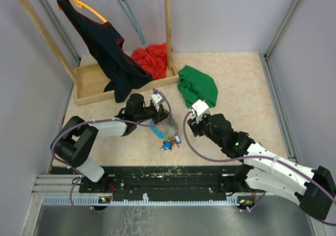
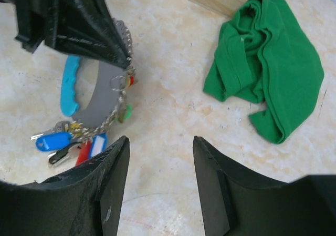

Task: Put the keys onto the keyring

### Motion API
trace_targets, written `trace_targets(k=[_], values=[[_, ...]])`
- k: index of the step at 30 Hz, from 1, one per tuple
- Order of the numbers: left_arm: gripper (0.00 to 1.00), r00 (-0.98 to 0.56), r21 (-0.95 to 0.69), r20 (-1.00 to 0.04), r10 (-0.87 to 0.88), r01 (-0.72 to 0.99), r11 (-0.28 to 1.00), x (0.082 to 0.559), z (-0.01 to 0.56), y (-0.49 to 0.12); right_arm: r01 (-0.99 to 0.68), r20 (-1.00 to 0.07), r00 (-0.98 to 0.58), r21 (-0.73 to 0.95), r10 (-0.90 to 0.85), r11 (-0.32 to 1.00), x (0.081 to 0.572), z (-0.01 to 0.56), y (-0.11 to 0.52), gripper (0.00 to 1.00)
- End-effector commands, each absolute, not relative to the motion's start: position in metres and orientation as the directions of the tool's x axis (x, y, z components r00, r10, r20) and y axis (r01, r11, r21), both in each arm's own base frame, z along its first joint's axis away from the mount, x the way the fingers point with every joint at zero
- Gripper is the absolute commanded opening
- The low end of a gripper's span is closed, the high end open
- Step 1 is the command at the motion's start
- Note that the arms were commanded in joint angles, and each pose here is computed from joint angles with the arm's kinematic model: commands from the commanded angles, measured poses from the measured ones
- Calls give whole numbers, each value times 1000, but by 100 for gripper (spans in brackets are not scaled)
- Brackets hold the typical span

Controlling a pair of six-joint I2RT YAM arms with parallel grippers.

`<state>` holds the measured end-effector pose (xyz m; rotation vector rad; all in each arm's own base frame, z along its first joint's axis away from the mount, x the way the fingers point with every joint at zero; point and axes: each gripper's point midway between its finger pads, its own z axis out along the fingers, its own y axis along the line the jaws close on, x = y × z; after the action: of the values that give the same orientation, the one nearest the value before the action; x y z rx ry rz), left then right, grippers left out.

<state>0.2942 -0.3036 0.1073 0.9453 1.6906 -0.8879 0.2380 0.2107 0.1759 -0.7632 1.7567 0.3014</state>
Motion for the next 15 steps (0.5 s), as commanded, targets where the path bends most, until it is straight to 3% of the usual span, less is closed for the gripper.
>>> trace_targets(k=[1, 7, 15], values=[[6, -284, -143, -933, 222, 857, 496, 326, 98, -311, -578, -958, -173, -89, -228, 811, 240, 184, 208, 52], [33, -358, -202, -918, 168, 790, 578, 344, 104, -301, -557, -957, -209, -50, -199, 829, 237, 174, 202, 53], [67, -419, -311, -908, -30, 623, 717, 335, 136, -239, -482, -932, -294, -46, -211, 875, 235, 162, 185, 65]])
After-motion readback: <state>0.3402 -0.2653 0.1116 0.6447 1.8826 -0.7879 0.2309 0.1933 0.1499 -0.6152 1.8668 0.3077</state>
